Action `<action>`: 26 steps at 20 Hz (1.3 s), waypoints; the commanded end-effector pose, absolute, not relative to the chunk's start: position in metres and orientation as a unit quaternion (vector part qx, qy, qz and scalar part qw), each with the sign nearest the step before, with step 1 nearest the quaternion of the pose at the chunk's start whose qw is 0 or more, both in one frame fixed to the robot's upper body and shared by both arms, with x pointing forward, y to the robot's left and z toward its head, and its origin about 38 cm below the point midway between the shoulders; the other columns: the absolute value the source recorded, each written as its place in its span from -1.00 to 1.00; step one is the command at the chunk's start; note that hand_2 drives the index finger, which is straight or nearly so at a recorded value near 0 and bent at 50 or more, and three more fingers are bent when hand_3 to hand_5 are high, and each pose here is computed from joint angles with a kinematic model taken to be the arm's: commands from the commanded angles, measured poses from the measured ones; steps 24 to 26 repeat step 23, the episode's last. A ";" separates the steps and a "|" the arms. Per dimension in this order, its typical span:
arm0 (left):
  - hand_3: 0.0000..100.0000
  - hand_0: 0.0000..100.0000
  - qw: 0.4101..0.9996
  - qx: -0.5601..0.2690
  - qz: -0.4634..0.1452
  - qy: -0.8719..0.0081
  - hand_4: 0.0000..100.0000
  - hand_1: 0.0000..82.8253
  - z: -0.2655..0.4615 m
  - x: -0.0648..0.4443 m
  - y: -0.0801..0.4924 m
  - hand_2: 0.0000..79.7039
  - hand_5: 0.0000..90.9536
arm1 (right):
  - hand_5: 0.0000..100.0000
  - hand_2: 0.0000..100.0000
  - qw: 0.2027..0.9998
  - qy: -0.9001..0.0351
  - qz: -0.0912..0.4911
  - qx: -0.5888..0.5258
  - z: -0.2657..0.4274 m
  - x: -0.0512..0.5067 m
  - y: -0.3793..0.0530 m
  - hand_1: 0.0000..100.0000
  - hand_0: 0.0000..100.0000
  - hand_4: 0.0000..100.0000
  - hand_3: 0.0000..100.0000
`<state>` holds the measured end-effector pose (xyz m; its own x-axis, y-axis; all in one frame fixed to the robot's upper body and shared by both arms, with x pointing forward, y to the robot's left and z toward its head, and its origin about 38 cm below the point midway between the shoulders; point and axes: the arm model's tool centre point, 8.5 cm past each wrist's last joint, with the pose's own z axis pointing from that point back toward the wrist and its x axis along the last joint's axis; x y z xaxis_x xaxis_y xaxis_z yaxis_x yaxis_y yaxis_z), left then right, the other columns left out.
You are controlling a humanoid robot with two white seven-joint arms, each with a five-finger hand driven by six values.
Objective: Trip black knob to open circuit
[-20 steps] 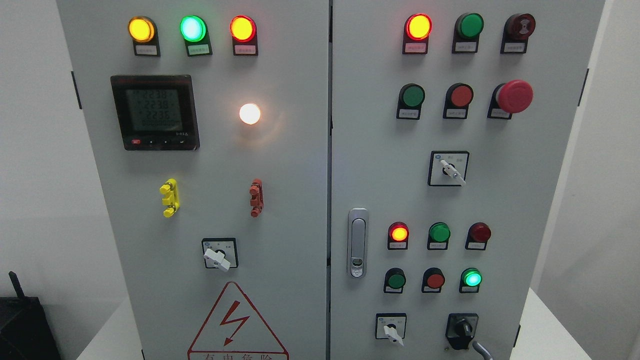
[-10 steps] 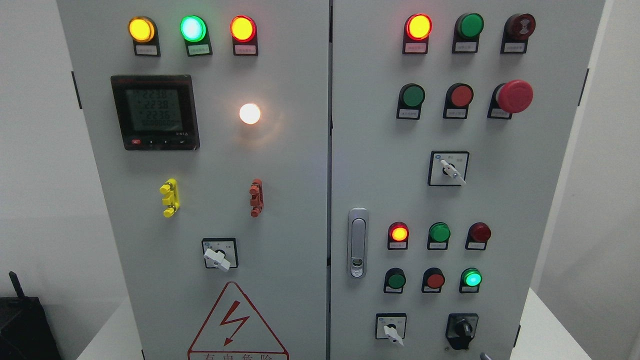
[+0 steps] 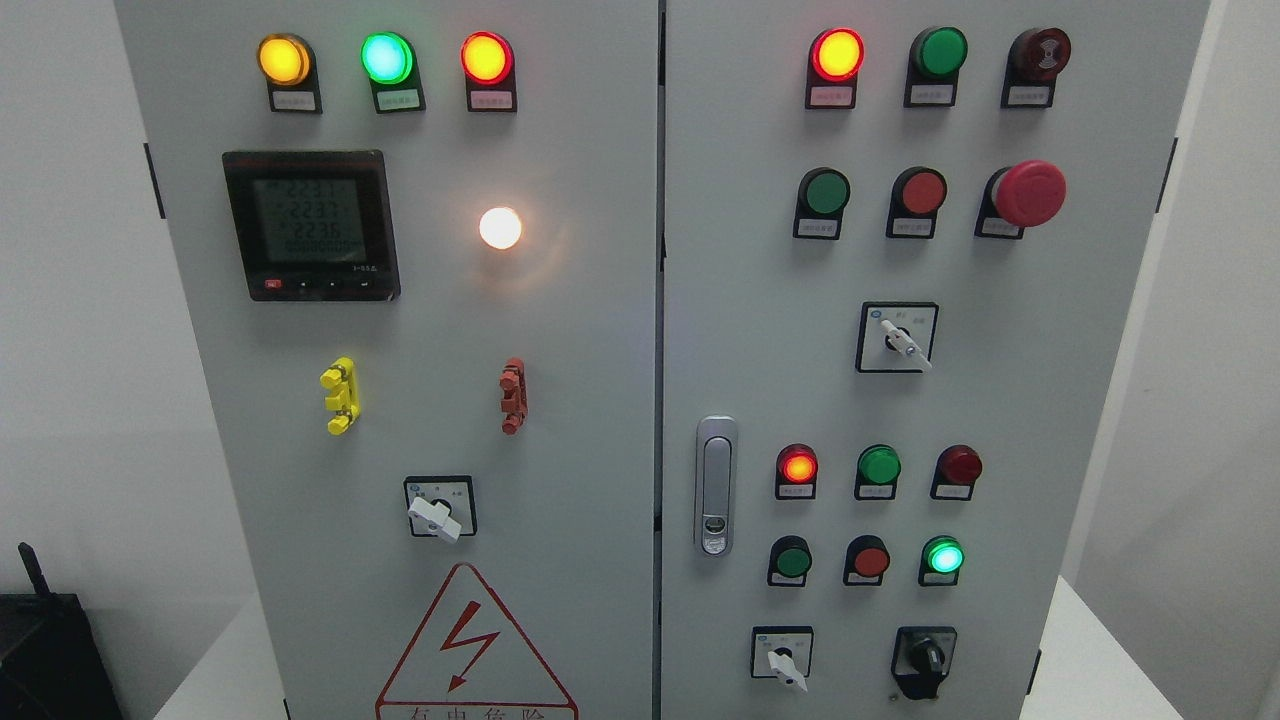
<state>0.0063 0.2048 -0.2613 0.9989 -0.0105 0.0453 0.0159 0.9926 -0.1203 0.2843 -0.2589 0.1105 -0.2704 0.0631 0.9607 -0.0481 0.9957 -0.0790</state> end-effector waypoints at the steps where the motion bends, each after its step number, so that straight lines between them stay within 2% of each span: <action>1: -1.00 -0.76 0.998 -0.060 -0.008 -0.030 -1.00 -0.06 -0.262 0.012 0.205 -1.00 -1.00 | -1.00 -1.00 0.596 -0.801 0.054 -0.004 0.119 0.275 -0.263 -1.00 -1.00 -1.00 -1.00; 26: -1.00 -0.76 0.998 -0.060 -0.007 -0.030 -1.00 -0.06 -0.262 0.012 0.205 -1.00 -1.00 | -1.00 -1.00 0.606 -0.794 0.051 0.003 0.112 0.271 -0.261 -1.00 -1.00 -1.00 -1.00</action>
